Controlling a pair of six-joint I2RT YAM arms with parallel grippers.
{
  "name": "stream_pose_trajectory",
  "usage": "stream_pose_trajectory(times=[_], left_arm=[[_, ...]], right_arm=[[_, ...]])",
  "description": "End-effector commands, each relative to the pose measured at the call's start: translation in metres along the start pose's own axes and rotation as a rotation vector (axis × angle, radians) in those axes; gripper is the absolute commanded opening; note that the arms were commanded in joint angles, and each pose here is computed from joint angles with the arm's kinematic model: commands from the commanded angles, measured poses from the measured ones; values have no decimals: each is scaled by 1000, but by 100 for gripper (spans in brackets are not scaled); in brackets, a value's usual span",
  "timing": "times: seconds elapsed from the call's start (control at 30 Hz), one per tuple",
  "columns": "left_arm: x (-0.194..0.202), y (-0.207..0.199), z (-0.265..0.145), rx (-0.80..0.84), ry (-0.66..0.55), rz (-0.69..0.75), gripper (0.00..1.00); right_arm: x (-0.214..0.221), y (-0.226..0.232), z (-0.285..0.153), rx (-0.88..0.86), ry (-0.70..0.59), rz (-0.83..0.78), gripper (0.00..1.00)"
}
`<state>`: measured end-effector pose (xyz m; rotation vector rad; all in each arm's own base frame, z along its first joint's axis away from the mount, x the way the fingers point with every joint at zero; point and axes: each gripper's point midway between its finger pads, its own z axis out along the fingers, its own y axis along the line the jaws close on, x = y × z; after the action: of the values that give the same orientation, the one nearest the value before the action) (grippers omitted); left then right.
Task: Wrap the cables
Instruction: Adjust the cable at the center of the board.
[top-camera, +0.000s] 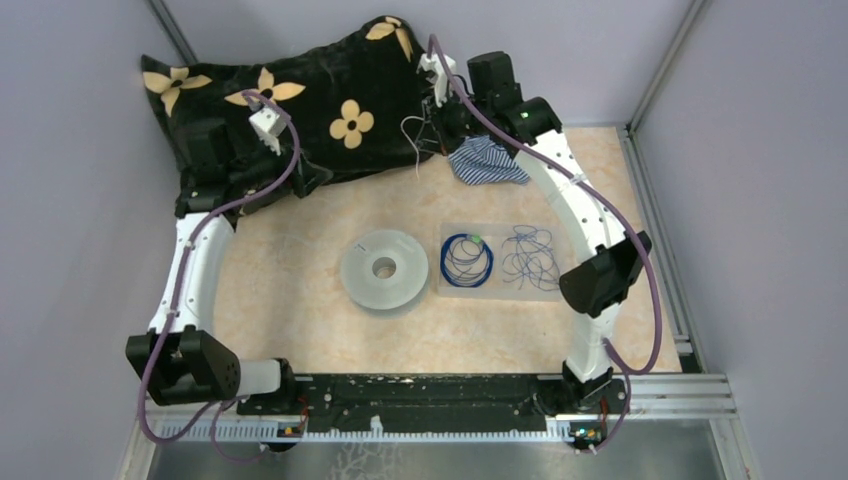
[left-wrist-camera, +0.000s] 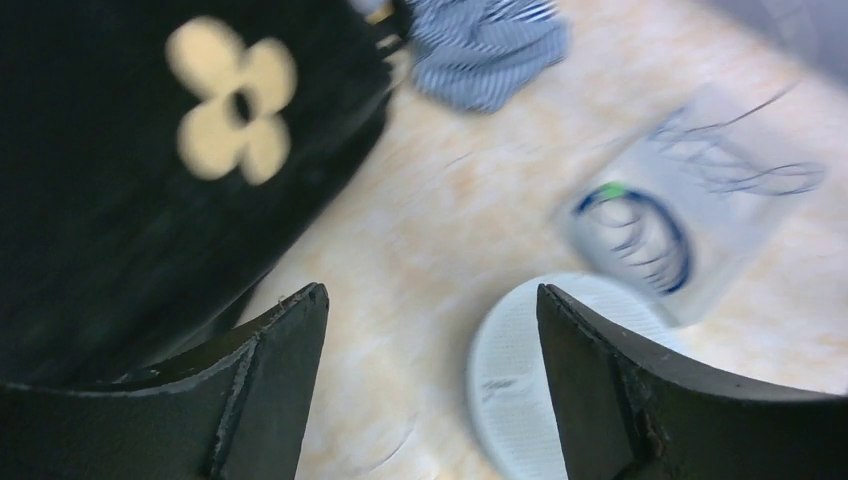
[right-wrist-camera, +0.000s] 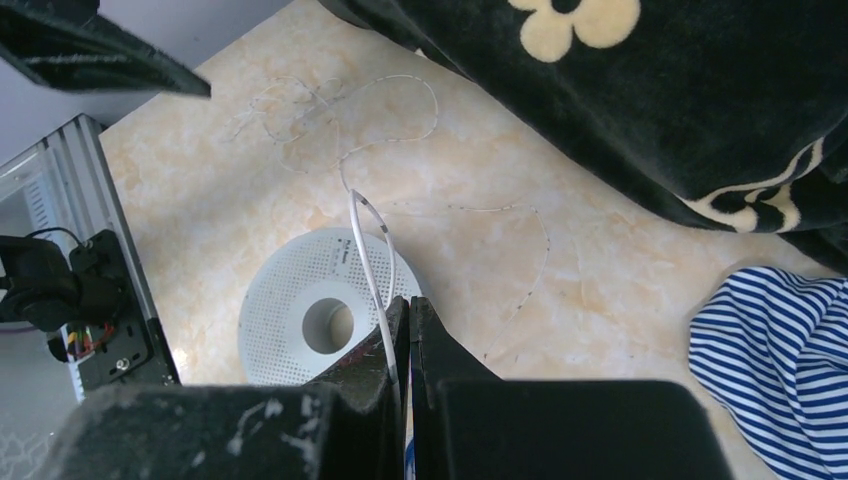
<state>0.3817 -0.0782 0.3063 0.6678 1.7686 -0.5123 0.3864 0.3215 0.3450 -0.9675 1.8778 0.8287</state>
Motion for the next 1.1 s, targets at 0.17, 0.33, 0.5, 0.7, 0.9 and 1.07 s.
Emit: stream_pose_trajectory(times=[0.17,0.33,0.5,0.7,0.9,1.07], left_arm=[[-74,-119,40,477,-217,-171,80],[-90,-135,47,569,-264,-177,73],[-89,-158,52,670,-274,-110,67],[-81,-169,61,689,-273,-65,53],[-75,-179,63,734,-262,-42,48],[-73,-188,64,755,-260,-31,42]], right_arm=[[-17,36,-2,-106,-52,-12,0],[-5,49,-9,-167,-45,-56,0],[5,61,-18,-215,-40,-111,0],[15,71,-23,-273,-22,-134,0],[27,74,-24,-296,4,-132,0],[32,77,-27,-301,13,-137,0]])
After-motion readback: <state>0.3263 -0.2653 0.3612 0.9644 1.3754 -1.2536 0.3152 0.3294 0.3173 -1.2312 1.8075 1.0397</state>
